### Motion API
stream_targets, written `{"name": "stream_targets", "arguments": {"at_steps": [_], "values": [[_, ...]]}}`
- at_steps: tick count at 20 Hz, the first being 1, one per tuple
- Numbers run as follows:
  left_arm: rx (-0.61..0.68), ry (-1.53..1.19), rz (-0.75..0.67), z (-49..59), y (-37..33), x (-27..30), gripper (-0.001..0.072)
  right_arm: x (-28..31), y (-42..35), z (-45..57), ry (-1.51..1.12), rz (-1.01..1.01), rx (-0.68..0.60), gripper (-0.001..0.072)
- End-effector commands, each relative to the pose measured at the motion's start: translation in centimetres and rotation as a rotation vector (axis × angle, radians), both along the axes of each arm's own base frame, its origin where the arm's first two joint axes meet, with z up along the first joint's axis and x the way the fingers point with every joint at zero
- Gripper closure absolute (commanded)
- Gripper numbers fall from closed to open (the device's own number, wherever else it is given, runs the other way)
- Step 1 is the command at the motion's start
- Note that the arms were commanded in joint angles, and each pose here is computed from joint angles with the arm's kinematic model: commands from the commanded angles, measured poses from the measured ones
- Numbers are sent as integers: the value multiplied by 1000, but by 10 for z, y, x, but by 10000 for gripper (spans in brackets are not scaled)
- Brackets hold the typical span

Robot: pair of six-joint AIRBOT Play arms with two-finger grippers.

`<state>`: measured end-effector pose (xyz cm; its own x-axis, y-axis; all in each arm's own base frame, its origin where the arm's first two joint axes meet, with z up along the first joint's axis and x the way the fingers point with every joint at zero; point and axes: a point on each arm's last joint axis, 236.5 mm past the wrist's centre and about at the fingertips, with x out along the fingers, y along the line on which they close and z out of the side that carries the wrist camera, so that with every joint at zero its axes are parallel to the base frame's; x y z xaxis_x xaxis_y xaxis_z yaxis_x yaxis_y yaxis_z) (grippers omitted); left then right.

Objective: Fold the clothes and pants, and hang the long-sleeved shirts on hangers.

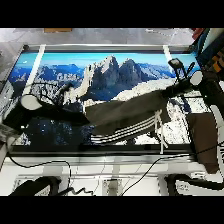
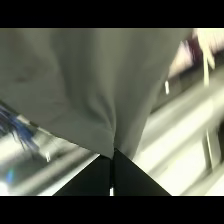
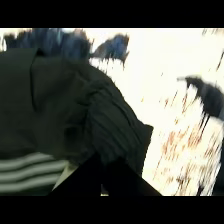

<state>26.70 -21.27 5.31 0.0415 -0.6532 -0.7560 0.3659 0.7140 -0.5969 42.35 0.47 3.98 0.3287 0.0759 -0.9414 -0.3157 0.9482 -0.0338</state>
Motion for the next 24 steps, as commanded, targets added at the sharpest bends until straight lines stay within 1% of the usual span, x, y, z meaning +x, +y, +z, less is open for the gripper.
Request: {"name": "stream_targets", "arguments": {"at_steps": [1,3,5,10,11,12,13,14,15,18,21,23,24], "values": [[116,90,-109,-33,-8,-34,698,-83,-12,-14,358,16,-32,693],[167,112,-97,-45,1,-32,698,-121,-21,-10,519,15,-71,693],[201,120,-99,-53,7,-30,698,-142,-24,-5,607,13,-84,693],[228,213,-120,-81,5,-36,696,-144,-23,-5,615,3,-78,693],[234,233,-122,-87,6,-37,681,-143,-23,-5,613,4,-78,691],[239,251,-123,-92,6,-37,512,-143,-23,-5,613,3,-78,606],[243,265,-124,-96,6,-38,189,-143,-23,-5,613,3,-78,410],[244,276,-125,-100,6,-39,22,-143,-23,-5,613,3,-78,240],[246,284,-125,-102,6,-39,13,-143,-23,-5,612,2,-78,207],[246,250,-97,-108,4,-27,17,-141,-23,-5,605,0,-78,206],[224,111,-67,-111,-2,5,18,-134,-23,-7,574,-1,-79,207],[179,95,-35,-114,-12,15,18,-131,-23,-8,561,-2,-80,207],[156,105,-49,-118,-18,14,18,-131,-23,-8,558,-2,-80,207]]}}
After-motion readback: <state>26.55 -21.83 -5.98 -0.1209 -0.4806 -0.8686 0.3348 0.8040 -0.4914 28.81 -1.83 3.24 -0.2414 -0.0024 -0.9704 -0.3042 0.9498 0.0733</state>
